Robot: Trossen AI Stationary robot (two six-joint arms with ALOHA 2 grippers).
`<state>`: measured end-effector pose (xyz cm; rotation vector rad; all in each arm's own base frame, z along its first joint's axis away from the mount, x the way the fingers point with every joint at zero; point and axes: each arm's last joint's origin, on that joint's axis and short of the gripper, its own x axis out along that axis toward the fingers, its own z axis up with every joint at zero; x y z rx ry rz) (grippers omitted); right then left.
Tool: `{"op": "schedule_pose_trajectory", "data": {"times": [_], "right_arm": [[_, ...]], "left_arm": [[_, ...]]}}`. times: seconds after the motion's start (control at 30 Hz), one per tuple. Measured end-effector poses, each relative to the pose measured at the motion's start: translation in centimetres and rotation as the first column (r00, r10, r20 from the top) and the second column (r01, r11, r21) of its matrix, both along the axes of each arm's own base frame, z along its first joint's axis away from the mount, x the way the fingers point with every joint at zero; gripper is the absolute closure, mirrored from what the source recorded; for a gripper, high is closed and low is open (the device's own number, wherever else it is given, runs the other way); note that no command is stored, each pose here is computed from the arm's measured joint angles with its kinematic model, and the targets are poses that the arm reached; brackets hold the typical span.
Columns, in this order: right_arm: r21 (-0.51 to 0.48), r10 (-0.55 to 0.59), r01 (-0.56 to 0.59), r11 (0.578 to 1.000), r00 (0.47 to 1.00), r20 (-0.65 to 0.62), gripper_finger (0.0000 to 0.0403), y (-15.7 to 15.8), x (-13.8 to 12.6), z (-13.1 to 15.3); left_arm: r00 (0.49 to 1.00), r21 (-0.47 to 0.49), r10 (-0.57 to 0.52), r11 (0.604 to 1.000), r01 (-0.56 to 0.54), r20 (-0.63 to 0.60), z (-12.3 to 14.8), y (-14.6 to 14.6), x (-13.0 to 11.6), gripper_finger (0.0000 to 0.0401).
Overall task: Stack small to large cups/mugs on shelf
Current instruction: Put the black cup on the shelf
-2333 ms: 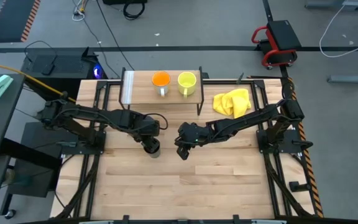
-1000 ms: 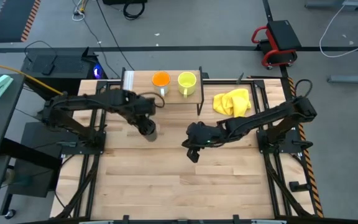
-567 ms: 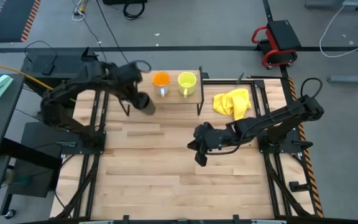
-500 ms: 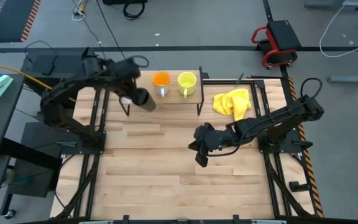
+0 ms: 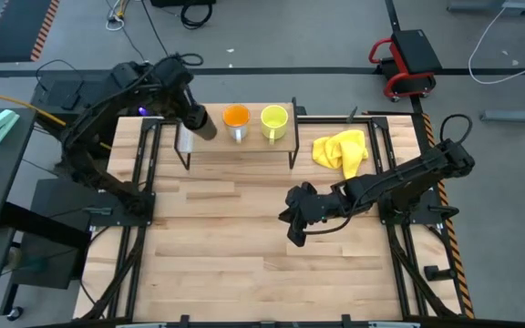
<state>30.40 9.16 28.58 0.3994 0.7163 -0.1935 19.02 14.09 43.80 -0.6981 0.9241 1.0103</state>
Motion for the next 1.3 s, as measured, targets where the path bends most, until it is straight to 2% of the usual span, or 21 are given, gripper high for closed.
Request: {"op": "schedule_pose_trajectory", "data": {"times": [0.57,1.3], "right_arm": [[-0.001,-0.058,0.058,0.998,0.998,0.012,0.0359,-0.1,0.0,0.0],[-0.01,-0.088,0.089,0.996,0.996,0.021,0.0359,-0.2,0.0,0.0]], "left_arm": [[0.994,-0.088,-0.015,0.996,0.006,-0.106,-2.7,5.2,0.3,0.0393],[0.993,-0.111,-0.03,0.994,0.017,-0.118,-3.2,6.1,0.3,0.0393]]}}
